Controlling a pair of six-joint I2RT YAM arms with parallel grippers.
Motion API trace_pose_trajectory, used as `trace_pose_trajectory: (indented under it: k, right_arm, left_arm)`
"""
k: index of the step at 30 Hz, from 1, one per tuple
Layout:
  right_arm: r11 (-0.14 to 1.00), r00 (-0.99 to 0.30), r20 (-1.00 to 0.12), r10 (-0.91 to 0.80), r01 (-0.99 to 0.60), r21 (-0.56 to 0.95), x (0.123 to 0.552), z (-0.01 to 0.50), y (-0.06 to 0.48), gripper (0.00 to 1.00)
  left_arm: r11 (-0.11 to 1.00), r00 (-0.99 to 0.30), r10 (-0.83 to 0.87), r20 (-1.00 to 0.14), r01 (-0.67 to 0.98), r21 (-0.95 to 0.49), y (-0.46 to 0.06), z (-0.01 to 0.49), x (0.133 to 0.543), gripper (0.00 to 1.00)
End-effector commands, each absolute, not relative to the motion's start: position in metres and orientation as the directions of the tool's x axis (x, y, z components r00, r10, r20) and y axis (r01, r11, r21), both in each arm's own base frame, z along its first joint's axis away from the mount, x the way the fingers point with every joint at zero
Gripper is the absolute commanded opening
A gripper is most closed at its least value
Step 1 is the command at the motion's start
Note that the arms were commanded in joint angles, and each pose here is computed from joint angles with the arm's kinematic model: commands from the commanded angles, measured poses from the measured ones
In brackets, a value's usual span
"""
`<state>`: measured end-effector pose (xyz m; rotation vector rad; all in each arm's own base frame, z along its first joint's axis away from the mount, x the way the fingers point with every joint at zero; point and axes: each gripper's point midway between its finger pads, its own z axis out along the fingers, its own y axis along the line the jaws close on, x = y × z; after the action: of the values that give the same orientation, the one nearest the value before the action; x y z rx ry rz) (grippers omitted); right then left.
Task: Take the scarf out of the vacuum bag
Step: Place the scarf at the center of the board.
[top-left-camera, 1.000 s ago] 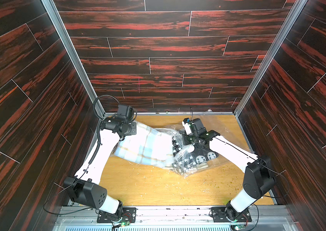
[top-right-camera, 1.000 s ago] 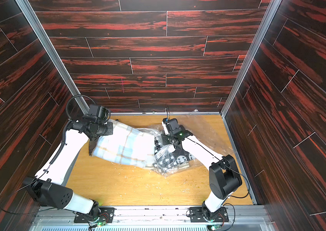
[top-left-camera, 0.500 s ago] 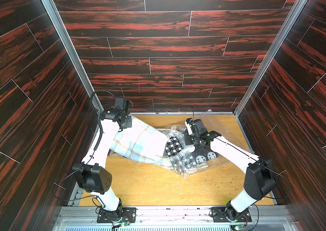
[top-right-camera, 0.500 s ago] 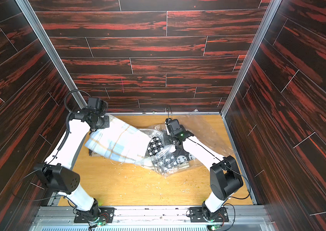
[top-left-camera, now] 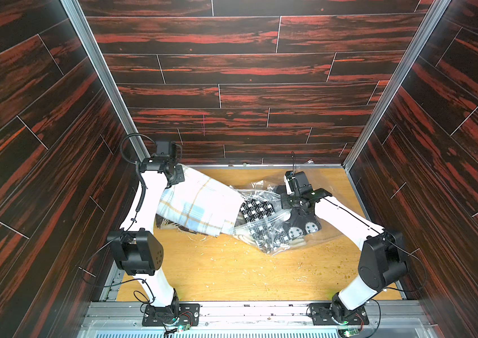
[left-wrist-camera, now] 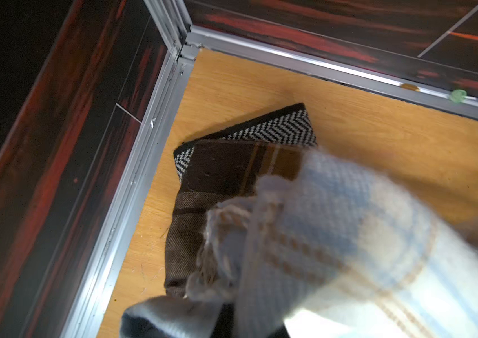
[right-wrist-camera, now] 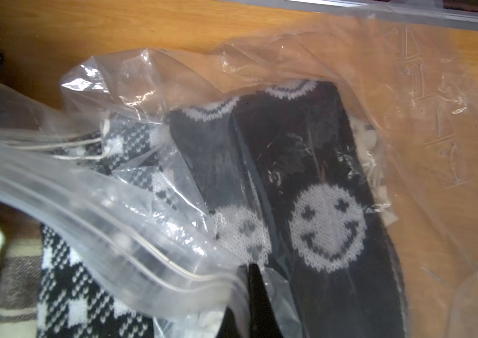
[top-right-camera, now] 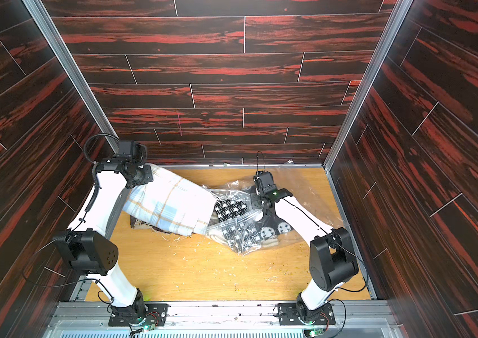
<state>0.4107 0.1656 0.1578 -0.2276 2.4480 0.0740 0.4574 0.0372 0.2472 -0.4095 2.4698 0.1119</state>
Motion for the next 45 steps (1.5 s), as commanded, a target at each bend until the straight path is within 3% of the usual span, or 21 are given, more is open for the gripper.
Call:
trace_pose_trajectory:
  k: [1,17,27,28,31,32,34,40,45]
  right_arm:
    - [0.991,-0.769,-0.624,-0.134,-0.104,-0.085,0.417,0.165,0.133,0.00]
    - [0.992,-0.766,-0.640,-0.064,0.020,-0.123,0.422,0.187,0.076,0.00]
    - [0.998,-0.751,-0.658,-0.056,-0.017,-0.066,0.417,0.197,0.086,0.00]
    - [0.998,-0.749,-0.660,-0.056,-0.021,-0.061,0.417,0.198,0.087,0.00]
    - [0.998,-0.747,-0.662,-0.062,-0.034,-0.055,0.417,0.199,0.091,0.00]
    - [0.998,-0.747,-0.661,-0.064,-0.037,-0.054,0.417,0.199,0.092,0.00]
    - [0.998,-0.749,-0.659,-0.068,-0.044,-0.052,0.416,0.198,0.095,0.00]
    - [0.996,-0.743,-0.664,-0.083,-0.081,-0.035,0.415,0.200,0.106,0.00]
    - [0.986,-0.718,-0.686,-0.119,-0.165,0.001,0.410,0.209,0.133,0.00]
  left_arm:
    - [0.925,-0.708,-0.322,-0.628,-0.376,-0.051,0.056,0.247,0.467,0.00]
    - [0.878,-0.666,-0.426,-0.613,-0.467,-0.102,0.097,0.224,0.480,0.00]
    - [0.880,-0.679,-0.420,-0.602,-0.465,-0.090,0.102,0.217,0.490,0.00]
    - [0.881,-0.679,-0.419,-0.603,-0.464,-0.090,0.103,0.217,0.491,0.08]
    - [0.885,-0.686,-0.418,-0.596,-0.455,-0.098,0.100,0.219,0.490,0.67]
    - [0.888,-0.685,-0.416,-0.598,-0.449,-0.102,0.099,0.221,0.489,0.82]
    - [0.886,-0.674,-0.413,-0.612,-0.454,-0.098,0.101,0.225,0.488,0.96]
    - [0.895,-0.673,-0.408,-0.617,-0.430,-0.123,0.095,0.232,0.484,1.00]
    - [0.885,-0.658,-0.458,-0.598,-0.404,-0.233,0.075,0.236,0.475,1.00]
